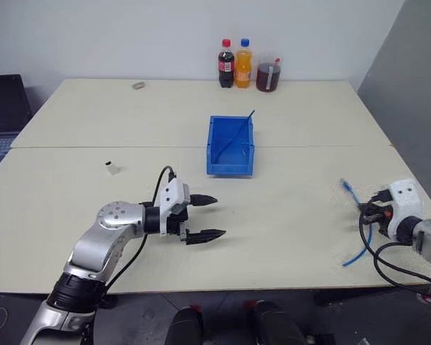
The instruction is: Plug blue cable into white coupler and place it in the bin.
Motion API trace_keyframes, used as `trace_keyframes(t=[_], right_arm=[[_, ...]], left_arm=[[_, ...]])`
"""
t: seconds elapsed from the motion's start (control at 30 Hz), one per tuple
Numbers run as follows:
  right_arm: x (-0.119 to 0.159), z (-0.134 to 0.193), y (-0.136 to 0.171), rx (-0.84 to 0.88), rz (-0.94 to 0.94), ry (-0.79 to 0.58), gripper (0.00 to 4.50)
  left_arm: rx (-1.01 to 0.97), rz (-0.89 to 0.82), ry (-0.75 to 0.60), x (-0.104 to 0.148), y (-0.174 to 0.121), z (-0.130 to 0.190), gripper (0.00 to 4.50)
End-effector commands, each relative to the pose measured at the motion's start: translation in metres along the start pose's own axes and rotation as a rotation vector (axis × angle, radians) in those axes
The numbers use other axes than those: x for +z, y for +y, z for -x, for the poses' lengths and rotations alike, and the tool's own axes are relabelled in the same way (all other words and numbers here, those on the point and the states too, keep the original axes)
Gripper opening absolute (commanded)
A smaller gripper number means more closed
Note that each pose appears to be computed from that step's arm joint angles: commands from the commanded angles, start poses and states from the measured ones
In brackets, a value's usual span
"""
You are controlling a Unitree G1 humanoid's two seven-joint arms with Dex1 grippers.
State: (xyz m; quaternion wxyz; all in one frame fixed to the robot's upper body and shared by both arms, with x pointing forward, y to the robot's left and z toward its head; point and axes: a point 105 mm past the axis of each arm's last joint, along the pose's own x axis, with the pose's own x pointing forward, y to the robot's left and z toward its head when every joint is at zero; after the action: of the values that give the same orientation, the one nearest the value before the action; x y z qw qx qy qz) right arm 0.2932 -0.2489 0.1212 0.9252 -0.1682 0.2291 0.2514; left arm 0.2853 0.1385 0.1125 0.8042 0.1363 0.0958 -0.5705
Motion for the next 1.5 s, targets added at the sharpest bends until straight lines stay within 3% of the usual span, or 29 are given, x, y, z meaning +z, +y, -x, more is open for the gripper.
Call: trace_keyframes(t=[0.03, 0.4, 0.57, 0.63, 0.77, 0.93, 1.07, 1.5], right_arm=[[0.032, -0.012, 0.051, 0.281, 0.252, -0.052, 0.03], [0.1, -0.109, 0.181, 0.685, 0.731, -0.258, 0.03], [0.119, -0.132, 0.205, 0.725, 0.797, -0.302, 0.03], [0.117, -0.135, 0.207, 0.744, 0.814, -0.298, 0.03], [0.116, -0.135, 0.205, 0.749, 0.829, -0.306, 0.81], [0.116, -0.127, 0.198, 0.746, 0.822, -0.323, 2.08], [0.112, -0.101, 0.196, 0.83, 0.668, -0.318, 3.16], [0.102, -0.06, 0.185, 0.671, 0.291, -0.341, 3.16]], left_arm=[[0.114, -0.028, 0.017, -0.005, 0.017, 0.022, 4.5], [0.291, 0.039, 0.16, -0.037, 0.024, 0.089, 4.5], [0.315, 0.047, 0.173, -0.041, 0.018, 0.095, 4.5], [0.314, 0.048, 0.172, -0.041, 0.015, 0.094, 4.5], [0.306, 0.056, 0.174, -0.042, 0.014, 0.09, 4.5], [0.283, 0.065, 0.179, -0.046, 0.018, 0.085, 4.5], [0.237, 0.059, 0.185, -0.048, 0.023, 0.075, 4.5], [0.108, -0.013, 0.223, -0.062, 0.039, 0.035, 4.5]])
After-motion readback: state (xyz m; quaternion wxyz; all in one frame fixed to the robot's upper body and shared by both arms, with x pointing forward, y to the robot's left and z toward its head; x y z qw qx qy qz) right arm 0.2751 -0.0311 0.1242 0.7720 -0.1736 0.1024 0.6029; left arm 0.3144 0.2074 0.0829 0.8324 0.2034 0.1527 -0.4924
